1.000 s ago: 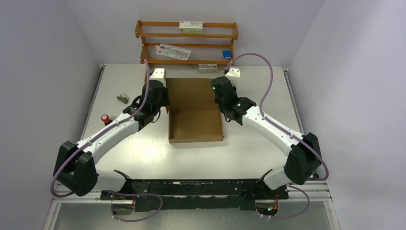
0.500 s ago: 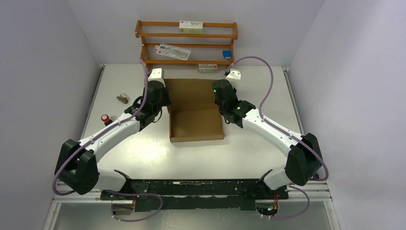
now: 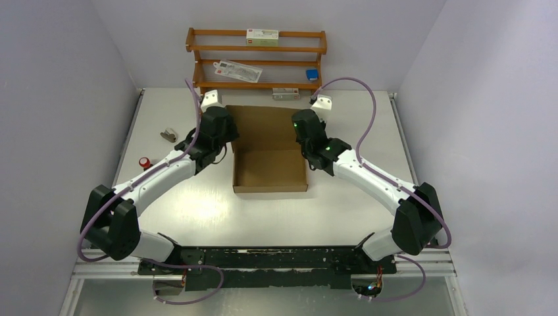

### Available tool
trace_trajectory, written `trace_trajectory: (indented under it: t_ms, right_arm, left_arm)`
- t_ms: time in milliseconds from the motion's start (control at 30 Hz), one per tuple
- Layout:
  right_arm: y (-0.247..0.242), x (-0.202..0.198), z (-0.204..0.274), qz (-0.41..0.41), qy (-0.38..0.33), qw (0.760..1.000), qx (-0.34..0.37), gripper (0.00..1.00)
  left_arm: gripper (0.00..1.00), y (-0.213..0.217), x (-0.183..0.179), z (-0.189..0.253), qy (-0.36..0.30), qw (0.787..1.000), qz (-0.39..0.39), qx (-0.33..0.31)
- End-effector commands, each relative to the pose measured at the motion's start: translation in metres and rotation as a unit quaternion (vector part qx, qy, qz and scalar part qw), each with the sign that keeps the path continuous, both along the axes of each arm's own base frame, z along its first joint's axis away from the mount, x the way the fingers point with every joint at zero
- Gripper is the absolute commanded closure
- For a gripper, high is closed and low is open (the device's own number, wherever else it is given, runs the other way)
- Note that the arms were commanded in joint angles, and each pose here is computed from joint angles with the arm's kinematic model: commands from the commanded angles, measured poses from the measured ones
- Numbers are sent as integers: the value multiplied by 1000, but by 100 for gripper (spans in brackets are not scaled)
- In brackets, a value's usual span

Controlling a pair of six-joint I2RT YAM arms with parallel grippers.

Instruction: Fold the paper box

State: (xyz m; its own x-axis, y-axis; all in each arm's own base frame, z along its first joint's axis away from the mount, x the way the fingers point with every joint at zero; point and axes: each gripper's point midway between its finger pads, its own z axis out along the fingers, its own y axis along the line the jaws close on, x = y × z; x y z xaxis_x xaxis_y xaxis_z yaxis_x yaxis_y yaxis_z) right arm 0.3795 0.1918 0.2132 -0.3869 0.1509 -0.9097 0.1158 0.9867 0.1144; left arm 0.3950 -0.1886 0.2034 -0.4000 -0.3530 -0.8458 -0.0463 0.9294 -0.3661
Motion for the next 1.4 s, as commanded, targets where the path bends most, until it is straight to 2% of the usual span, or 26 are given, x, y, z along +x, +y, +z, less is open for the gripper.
trace_trajectory:
  t_ms: [0, 167, 267, 300, 400, 500, 633, 800, 933, 1167, 1367]
  right_arm:
    - [13, 4, 22, 5, -37, 998, 47, 100]
    - [9, 3, 25, 25, -46, 999, 12, 99]
    - [6, 1, 28, 40, -52, 998, -2, 93]
    - [6, 1, 29, 47, -54, 997, -3, 89]
    - [3, -1, 32, 65, -58, 996, -8, 66]
    - [3, -2, 34, 92, -63, 994, -4, 51]
    - [1, -4, 34, 138, -70, 988, -4, 34]
    - [-8, -8, 39, 181, -84, 980, -10, 20]
    - [-20, -12, 36, 215, -92, 972, -22, 14]
    - [-27, -19, 26, 270, -113, 956, -17, 9]
    - [-23, -18, 0, 289, -98, 952, -22, 18]
  left_arm:
    - [70, -23, 1, 16, -2, 999, -21, -42]
    - [59, 0, -8, 5, -6, 999, -17, 26]
    - [53, 13, -13, 5, -19, 998, -25, 54]
    - [51, 17, -13, 8, -25, 998, -30, 58]
    - [48, 29, -14, 8, -26, 996, -53, 63]
    - [45, 38, -16, 11, -32, 995, -84, 49]
    - [43, 45, -23, 13, -47, 990, -123, 41]
    - [41, 58, -32, 15, -73, 988, -131, 43]
    - [40, 59, -33, 13, -92, 984, -150, 34]
    - [45, 39, -36, 12, -130, 968, -215, 9]
    - [61, 35, -37, -1, -114, 967, -229, 11]
